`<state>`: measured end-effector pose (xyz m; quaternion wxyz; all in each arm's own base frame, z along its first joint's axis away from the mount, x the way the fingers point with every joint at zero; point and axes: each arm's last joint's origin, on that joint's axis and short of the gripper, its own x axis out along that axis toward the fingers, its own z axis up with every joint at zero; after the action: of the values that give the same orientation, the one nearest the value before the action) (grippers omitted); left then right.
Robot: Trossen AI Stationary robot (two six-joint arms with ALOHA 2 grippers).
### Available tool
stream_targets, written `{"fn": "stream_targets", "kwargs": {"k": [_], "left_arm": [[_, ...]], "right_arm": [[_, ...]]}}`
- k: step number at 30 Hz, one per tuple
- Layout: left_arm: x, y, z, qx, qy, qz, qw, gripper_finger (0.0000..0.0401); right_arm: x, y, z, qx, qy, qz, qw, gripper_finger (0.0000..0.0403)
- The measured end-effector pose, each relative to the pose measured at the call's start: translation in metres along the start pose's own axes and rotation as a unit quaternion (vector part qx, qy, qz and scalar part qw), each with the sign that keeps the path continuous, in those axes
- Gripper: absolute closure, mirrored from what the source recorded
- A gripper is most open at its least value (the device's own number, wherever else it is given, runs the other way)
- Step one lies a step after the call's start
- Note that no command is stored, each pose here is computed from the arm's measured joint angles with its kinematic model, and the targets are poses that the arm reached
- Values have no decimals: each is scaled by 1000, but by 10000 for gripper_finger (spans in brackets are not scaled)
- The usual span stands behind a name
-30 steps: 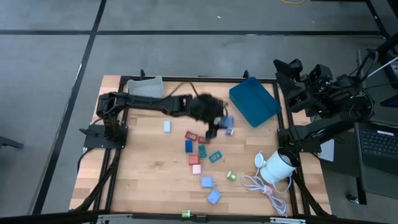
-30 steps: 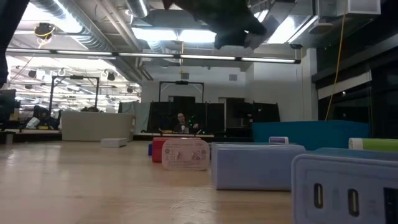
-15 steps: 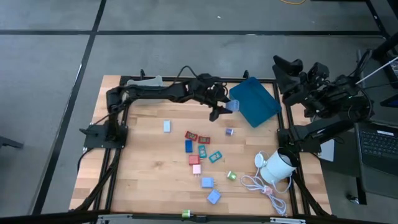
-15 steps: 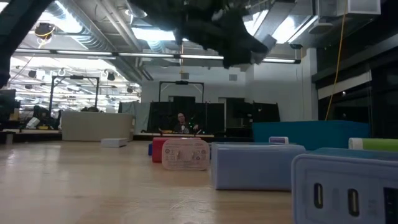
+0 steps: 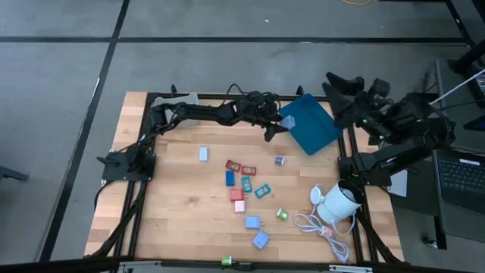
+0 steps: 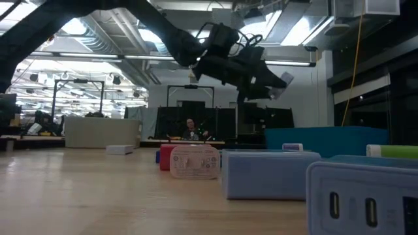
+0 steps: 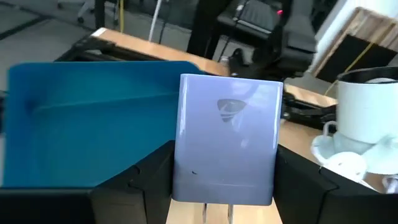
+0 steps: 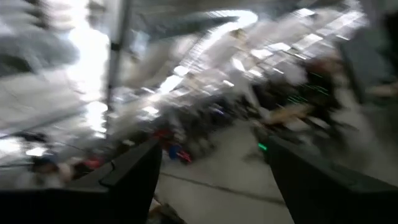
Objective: Pick & Place Office items
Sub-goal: Put the left sky blue charger adapter into the blue bin
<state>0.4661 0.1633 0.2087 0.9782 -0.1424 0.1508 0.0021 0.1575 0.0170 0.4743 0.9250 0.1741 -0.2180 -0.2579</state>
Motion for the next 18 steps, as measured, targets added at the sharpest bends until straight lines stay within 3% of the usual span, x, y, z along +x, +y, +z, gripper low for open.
{"fn": "stream_targets", "kwargs": {"k": [3, 6, 11, 18], "left_arm": [[-6, -3, 21, 47, 33, 44, 997, 189], [-15, -11, 54, 135, 82, 70, 985, 190], [-37, -27, 98, 266, 151, 137, 942, 190], [-69, -38, 132, 339, 217, 189, 896, 190]], "right_arm": [[-3, -7, -11, 0, 34, -87, 996, 107], [-7, -13, -23, 1, 64, -139, 988, 107], [-11, -21, -38, 35, 107, -165, 980, 107], [-15, -36, -50, 26, 139, -214, 966, 108]]}}
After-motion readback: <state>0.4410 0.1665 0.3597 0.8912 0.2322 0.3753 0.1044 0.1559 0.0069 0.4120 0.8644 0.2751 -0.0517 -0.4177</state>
